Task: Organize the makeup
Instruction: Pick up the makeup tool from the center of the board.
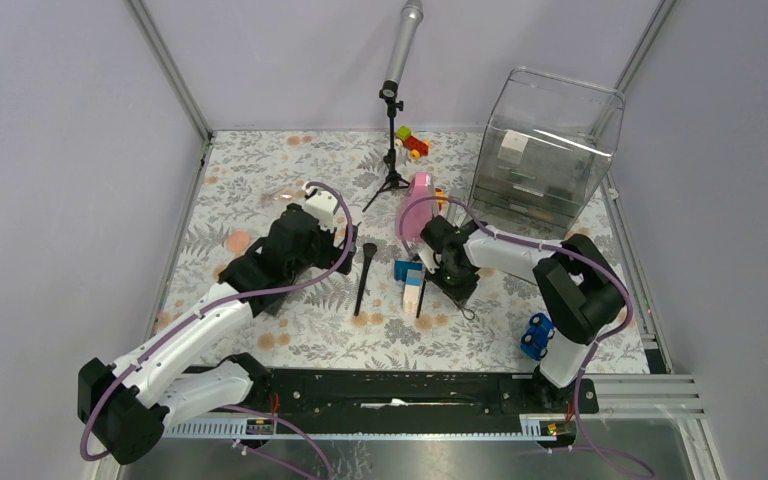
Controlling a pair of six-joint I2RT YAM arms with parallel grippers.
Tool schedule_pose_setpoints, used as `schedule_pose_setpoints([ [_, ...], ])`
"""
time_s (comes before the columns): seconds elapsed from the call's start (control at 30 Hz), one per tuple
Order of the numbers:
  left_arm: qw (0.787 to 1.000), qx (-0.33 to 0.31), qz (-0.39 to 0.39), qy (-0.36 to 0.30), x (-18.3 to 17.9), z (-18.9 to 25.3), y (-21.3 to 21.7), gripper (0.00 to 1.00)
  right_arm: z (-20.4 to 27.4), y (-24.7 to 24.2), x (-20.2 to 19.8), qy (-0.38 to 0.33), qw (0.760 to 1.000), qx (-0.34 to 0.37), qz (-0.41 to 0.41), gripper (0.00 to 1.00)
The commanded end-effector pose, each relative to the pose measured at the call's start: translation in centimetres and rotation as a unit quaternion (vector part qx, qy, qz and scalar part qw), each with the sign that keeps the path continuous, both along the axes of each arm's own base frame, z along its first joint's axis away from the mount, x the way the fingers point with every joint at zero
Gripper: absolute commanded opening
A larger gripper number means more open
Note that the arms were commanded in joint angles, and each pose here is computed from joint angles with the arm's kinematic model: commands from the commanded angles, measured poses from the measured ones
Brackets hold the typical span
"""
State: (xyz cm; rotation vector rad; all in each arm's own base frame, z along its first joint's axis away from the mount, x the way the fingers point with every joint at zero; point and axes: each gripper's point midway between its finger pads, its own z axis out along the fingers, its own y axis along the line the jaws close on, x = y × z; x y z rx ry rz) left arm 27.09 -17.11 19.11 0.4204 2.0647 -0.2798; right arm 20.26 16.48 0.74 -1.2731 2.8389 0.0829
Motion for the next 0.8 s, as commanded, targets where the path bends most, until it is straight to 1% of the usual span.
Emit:
schedule_pose_setpoints([
  [0.0,1.000,-0.006,0.008,-0.013,0.5,0.6,0.1,0.99,1.5,2.0,2.9,-0.064,0.997,0.031,-0.004,0.00],
  [0.13,1.000,-0.006,0.010,-0.014,0.5,0.6,0.2,0.99,5.1,1.8,4.6,-0.129,0.991,0.039,0.005,0.00],
  [0.33,1.000,-0.006,0.007,-0.012,0.4,0.6,0.1,0.99,9.5,-0.2,6.5,-0.227,0.973,0.031,-0.003,0.00],
  [0.53,1.000,-0.006,0.008,-0.013,0.5,0.6,0.1,0.99,9.7,0.5,6.0,-0.241,0.966,0.079,-0.044,0.00],
  [0.7,1.000,-0.004,0.012,-0.013,0.5,0.6,0.2,0.99,10.2,-1.0,6.9,-0.289,0.949,0.062,-0.106,0.00],
  [0.77,1.000,-0.004,0.013,-0.014,0.6,0.6,0.2,0.99,10.8,-1.1,7.2,-0.305,0.940,0.069,-0.134,0.00],
])
